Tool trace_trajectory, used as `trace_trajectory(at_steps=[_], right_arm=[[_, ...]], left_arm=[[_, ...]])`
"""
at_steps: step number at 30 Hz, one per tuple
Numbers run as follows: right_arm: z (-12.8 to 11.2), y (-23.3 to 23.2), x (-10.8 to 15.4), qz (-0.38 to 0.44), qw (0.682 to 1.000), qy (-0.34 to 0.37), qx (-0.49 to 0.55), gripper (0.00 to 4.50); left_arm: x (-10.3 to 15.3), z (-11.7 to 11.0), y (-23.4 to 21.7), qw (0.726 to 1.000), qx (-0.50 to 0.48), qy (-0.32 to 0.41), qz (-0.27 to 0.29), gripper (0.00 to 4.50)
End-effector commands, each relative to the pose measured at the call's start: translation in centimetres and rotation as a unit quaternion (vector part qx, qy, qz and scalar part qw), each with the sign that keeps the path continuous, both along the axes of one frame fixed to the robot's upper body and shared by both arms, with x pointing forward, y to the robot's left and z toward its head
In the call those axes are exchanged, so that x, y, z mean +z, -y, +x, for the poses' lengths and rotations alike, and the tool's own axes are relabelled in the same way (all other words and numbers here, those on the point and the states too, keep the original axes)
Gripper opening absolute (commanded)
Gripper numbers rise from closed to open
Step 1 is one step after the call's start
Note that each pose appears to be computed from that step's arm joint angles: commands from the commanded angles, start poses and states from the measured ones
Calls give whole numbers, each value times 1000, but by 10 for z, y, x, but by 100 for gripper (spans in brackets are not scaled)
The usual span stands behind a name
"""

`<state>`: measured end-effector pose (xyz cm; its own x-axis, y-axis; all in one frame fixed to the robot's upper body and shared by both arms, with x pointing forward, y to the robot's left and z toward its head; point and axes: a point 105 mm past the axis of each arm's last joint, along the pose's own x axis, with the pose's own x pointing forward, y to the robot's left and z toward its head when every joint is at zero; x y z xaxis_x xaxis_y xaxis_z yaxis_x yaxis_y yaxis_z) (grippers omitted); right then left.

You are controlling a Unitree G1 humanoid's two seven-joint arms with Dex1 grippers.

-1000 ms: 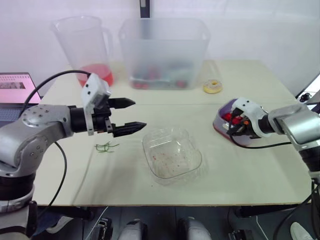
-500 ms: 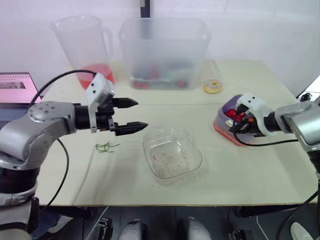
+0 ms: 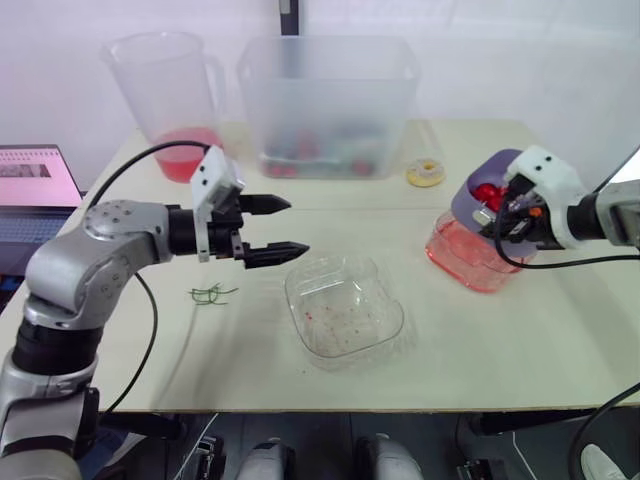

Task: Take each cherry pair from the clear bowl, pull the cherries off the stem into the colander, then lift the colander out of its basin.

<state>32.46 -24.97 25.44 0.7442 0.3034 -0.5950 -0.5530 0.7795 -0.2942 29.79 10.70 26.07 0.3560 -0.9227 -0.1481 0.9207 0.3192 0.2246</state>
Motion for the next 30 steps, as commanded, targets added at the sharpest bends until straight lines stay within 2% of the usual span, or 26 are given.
trace_trajectory(at_steps=[1,9,20,30], right_arm=[[-5,5,29,0,999,46,-6,24],[-3,5,38,13,998,66,-9,24],[-4,-3,53,100,991,89,-8,24],[-4,-3,47,140,986,85,-15,24]], left_arm=[[10,-4,4,1000,-13,26,0,450],[11,-4,3,1000,-13,27,3,450],[12,-2,3,999,-11,29,11,450],[15,-1,2,999,-10,33,16,450]])
